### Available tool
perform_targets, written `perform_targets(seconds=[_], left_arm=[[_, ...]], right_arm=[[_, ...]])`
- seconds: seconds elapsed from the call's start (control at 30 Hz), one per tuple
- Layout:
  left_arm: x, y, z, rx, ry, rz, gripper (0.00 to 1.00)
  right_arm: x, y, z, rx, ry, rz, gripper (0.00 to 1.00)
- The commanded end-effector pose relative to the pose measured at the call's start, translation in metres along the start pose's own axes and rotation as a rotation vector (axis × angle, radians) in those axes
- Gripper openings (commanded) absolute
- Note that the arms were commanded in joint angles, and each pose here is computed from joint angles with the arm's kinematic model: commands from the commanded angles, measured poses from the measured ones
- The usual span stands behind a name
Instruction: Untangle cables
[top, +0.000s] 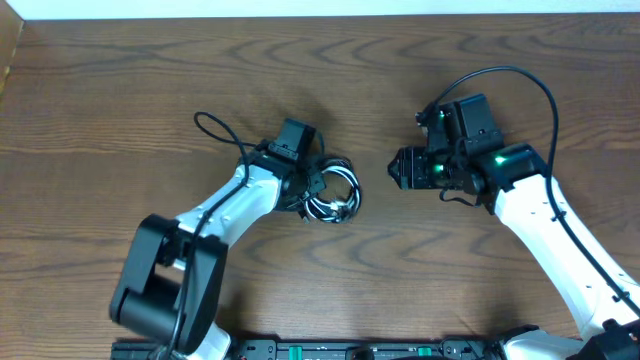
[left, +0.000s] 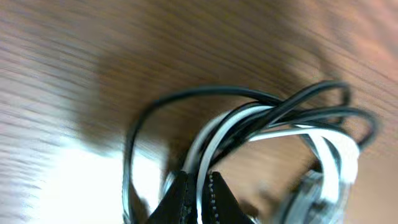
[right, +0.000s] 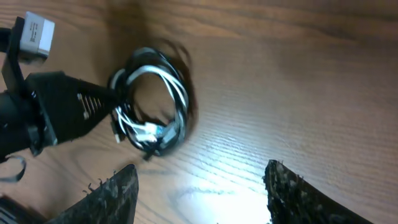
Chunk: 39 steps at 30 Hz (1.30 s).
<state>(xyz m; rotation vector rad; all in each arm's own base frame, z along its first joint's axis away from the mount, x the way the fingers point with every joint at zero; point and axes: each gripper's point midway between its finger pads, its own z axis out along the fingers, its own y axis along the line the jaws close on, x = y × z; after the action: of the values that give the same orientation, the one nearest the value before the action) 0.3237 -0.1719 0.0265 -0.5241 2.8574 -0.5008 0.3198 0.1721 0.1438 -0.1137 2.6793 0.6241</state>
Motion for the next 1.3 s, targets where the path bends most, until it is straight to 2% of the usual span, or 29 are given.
perform_targets(seconds=[0.0, 0.13, 0.43, 0.63, 1.17, 1.27], left_arm=[[0.016, -0.036, -0.029, 0.213, 0.095, 0.061, 0.07], [0.027, -0.055, -0.049, 0.364, 0.193, 0.053, 0.07], [0.031, -0.067, -0.072, 0.546, 0.324, 0.005, 0.07], [0.035, -0.074, -0.088, 0.651, 0.396, -0.009, 0.07], [0.049, -0.09, -0.113, 0.8, 0.515, 0.014, 0.07], [0.05, -0.091, -0.115, 0.811, 0.528, 0.013, 0.07]], right_arm=[[0.001, 0.012, 0.005, -0.021, -0.001, -0.047, 0.61], [0.001, 0.024, 0.012, -0.041, -0.004, -0.08, 0.6], [0.02, 0.019, 0.043, -0.026, 0.105, -0.08, 0.62], [0.032, 0.021, 0.068, -0.078, 0.178, -0.139, 0.6], [0.059, 0.029, 0.123, -0.114, 0.27, -0.234, 0.55], [0.058, 0.021, 0.132, -0.074, 0.264, -0.228, 0.5]])
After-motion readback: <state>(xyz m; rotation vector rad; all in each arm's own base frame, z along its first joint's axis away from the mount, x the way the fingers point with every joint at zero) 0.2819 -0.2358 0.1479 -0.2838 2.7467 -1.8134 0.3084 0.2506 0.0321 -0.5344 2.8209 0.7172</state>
